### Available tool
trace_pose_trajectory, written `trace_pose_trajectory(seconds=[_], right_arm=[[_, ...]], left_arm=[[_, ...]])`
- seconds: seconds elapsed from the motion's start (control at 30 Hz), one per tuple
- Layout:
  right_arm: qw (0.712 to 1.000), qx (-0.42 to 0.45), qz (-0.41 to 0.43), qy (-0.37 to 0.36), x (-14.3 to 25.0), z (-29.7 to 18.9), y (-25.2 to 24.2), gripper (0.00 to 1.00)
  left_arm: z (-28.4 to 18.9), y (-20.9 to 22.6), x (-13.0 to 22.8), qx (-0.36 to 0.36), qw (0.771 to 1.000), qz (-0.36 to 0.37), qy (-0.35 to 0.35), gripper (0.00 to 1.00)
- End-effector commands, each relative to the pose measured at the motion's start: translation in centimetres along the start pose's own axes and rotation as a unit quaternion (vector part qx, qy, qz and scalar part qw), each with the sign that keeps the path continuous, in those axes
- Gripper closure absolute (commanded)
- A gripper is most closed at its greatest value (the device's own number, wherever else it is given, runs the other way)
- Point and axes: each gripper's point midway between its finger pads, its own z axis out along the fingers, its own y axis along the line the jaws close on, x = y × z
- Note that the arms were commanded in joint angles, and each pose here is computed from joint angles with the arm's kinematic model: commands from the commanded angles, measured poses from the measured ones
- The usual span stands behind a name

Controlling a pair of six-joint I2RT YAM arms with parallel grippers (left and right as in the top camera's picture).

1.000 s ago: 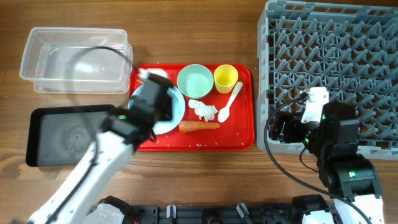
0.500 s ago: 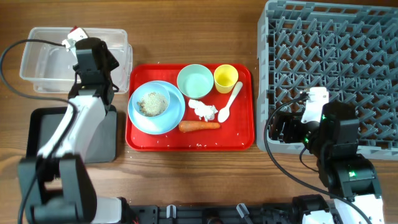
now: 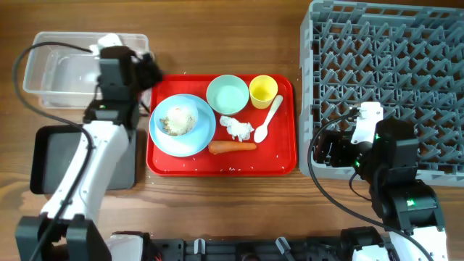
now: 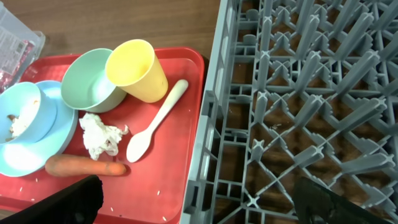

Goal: Sort waste into correct bins and load items into the dishwasher rack
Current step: 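Carry the red wrapper left and drop it into the clear bin, then grasp the white tissue beside the carrot with the left gripper, then move the tissue to the clear bin and release it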

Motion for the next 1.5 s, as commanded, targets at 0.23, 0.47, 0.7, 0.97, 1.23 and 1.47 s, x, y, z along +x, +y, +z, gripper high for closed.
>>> trace_pose_trajectory(seconds=[0.23,0.47,0.7,0.97,1.23,1.47], right_arm=[[1.000,-0.001,0.002,-0.009,-0.7,-0.4,0.2,0.00],[1.000,-0.001,0.002,-0.007,-0.6,-0.4,0.1,0.00],[1.000,0.000,0.002,-0.006,-0.6,-0.4,0.1,0.00],[1.000,0.000,0.003,-0.006,-0.6,-0.4,0.1,0.00],[1.000,0.000,0.002,-0.006,-0.6,-0.4,0.1,0.00],[1.000,0.000,0.002,-0.006,-0.6,-0.4,0.1,0.00]], left_arm=[[-3.7,-15.3,16.6,0.169,0.957,0.109,0.207,0.00],[-1.6,-16.0,22.5,0.121,0.953,0.036,0.275,0.00],[0.1,-15.2,24.6,0.101,0.950,0.041,0.294,0.36],[-0.1,-15.3,24.5,0.102,0.950,0.041,0.293,0.96],[-6.2,-16.2,17.2,0.160,0.959,0.057,0.227,0.96],[-6.4,-5.8,3.2,0.063,0.997,-0.024,0.048,0.96]])
